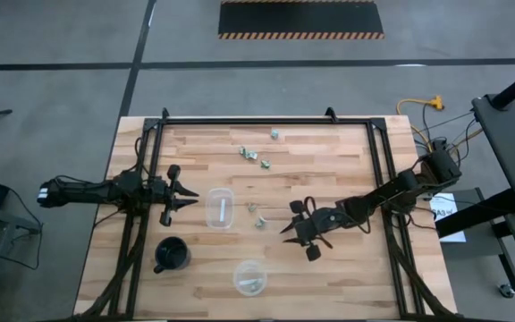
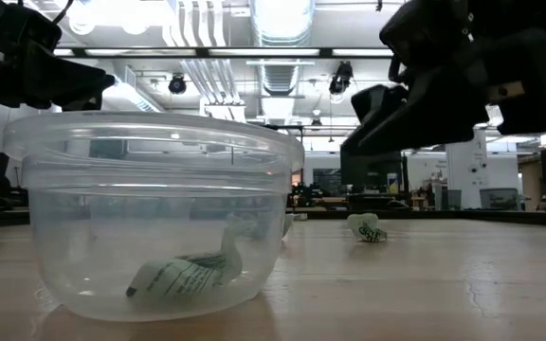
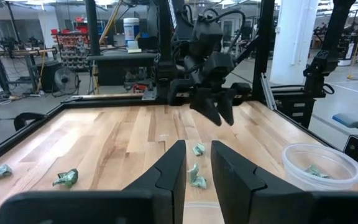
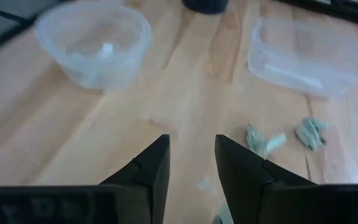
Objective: Pick and place Stevia / Truvia into bins
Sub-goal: Put the stevia packet into the round transparent container
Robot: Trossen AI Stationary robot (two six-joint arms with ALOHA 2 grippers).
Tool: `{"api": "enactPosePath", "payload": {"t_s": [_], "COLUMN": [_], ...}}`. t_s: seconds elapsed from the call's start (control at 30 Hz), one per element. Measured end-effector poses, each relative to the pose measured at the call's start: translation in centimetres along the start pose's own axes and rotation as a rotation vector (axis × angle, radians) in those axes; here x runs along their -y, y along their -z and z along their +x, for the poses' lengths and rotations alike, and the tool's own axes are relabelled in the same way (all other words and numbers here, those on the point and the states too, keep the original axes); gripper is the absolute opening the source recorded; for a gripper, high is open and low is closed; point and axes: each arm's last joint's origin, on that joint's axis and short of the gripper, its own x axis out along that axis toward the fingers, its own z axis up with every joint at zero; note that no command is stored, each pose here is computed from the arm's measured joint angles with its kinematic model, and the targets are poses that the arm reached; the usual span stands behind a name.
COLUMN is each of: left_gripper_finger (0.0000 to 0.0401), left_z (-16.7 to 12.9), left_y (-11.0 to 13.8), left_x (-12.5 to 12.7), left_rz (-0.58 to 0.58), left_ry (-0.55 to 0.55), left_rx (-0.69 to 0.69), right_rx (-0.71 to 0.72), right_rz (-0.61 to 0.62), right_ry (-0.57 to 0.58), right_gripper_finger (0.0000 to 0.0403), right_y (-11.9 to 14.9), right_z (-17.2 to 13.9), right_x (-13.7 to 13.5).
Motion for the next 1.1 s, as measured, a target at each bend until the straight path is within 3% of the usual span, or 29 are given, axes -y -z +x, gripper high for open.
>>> {"api": "enactPosePath", "payload": {"t_s": [0.7,1.1], "left_gripper_finger": [0.0057,0.0057], "left_z": [0.0,0.0], "left_y": [0.0,0.0], "left_x": [0.0,0.0], "left_rz": [0.000,0.000], "left_ry": [0.000,0.000], "left_rx": [0.001,0.000], "right_rx": [-0.025,-0.039], "right_rz": [0.016,0.049], "right_ry": [0.096,0.122], "right_gripper_finger": [0.0088,0.0123], "right_y": [2.6,2.8], "right_z": [-1.0,-1.0], "right_x": [0.5,0.6]}}
